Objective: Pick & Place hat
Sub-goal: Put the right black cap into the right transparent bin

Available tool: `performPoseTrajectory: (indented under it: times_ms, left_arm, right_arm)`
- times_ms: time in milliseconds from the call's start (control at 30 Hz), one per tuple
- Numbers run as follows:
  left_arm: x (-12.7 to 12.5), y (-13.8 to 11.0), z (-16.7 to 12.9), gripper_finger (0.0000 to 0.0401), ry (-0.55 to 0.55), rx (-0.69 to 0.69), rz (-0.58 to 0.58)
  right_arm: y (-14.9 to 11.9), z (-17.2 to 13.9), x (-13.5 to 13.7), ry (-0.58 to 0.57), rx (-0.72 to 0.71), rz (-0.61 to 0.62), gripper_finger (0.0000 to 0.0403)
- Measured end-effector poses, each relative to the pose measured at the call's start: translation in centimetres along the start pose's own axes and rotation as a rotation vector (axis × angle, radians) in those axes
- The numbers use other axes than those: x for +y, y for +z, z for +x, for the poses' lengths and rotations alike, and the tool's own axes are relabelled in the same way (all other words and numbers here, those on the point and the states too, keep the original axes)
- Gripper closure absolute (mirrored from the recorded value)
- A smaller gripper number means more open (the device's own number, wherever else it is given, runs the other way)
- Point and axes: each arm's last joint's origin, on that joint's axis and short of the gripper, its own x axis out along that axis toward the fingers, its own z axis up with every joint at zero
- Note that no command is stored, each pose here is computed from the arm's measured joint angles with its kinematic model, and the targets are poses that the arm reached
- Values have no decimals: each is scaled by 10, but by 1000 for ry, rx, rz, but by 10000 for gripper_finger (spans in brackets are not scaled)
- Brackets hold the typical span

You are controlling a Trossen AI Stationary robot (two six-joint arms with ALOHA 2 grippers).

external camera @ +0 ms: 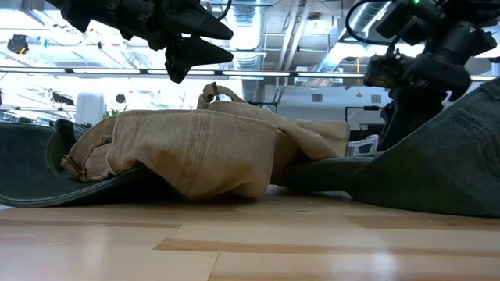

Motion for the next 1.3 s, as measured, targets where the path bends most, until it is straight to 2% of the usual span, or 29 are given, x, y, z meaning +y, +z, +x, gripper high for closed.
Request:
performPoseTrajectory:
  times_ms: [100, 267, 433, 1067, 1300]
  left_arm:
    - [0, 0, 0, 224, 0, 0, 0]
    - [0, 0, 0, 224, 0, 0, 0]
    - [0, 0, 0, 224, 0, 0, 0]
    - [0, 0, 0, 224, 0, 0, 0]
    - [0, 0, 0, 224, 0, 0, 0]
  right_arm:
    - [1, 1, -4, 4, 4, 19, 245]
    - [2, 2, -7, 82, 35, 44, 247]
    - [1, 2, -7, 91, 40, 44, 244]
    - [1, 2, -7, 96, 42, 44, 253]
    - [2, 2, -10, 41, 23, 12, 253]
